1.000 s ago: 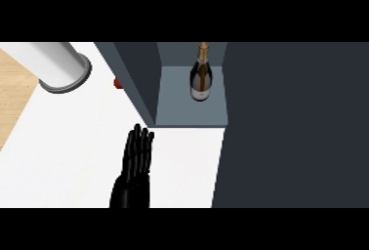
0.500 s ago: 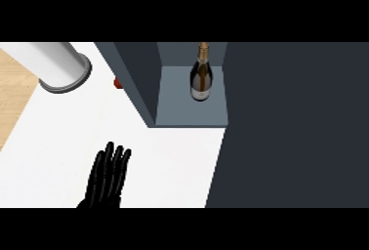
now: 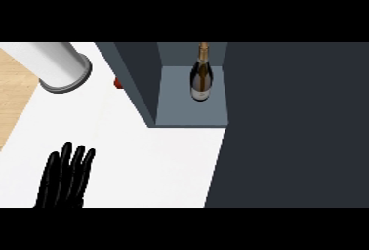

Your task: Pick up the wine, place it into the cabinet and close the cabinet

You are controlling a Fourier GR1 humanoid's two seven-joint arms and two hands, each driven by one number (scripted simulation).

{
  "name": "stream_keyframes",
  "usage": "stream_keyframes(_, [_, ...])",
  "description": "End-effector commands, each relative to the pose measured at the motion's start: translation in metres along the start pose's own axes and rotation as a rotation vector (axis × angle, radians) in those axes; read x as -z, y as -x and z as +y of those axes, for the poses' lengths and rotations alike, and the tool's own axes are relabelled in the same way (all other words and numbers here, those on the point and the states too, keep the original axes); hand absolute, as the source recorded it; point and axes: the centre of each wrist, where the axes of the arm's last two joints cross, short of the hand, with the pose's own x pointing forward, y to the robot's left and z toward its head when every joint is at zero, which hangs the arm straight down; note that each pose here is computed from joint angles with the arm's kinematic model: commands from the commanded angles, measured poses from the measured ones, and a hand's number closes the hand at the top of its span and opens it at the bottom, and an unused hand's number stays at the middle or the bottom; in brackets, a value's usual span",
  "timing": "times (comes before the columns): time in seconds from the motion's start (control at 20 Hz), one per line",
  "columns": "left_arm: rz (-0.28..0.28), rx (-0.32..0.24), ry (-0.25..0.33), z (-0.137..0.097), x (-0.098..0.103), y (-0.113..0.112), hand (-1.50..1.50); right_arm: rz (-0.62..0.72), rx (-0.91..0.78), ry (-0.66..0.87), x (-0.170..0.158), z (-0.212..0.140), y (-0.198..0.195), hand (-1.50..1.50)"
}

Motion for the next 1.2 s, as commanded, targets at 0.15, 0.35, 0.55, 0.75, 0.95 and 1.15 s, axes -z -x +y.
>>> stream_keyframes(0.15, [-0.025, 0.018, -0.04, 0.042, 0.001, -0.014, -1.5, -0.036, 0.076, -0.202, -0.019, 0.031, -0.026, 1.5])
stream_keyframes(0.35, [-0.018, 0.008, -0.051, 0.052, -0.005, -0.034, -1.5, -0.052, 0.025, -0.289, -0.019, 0.04, -0.028, 1.5])
stream_keyframes(0.55, [-0.041, 0.043, -0.076, 0.091, 0.013, -0.039, -1.5, -0.059, 0.026, -0.329, -0.006, 0.066, -0.025, 1.5])
stream_keyframes(0.75, [-0.024, 0.049, -0.062, 0.103, 0.014, -0.049, -1.5, -0.063, 0.055, -0.319, -0.013, 0.072, -0.037, 1.5])
stream_keyframes(0.95, [-0.03, 0.059, -0.049, 0.11, 0.015, -0.043, -1.5, -0.052, 0.074, -0.334, 0.002, 0.098, -0.023, 1.5])
stream_keyframes(1.15, [-0.007, 0.049, -0.027, 0.119, 0.013, -0.049, -1.5, -0.078, 0.074, -0.303, 0.008, 0.101, -0.024, 1.5])
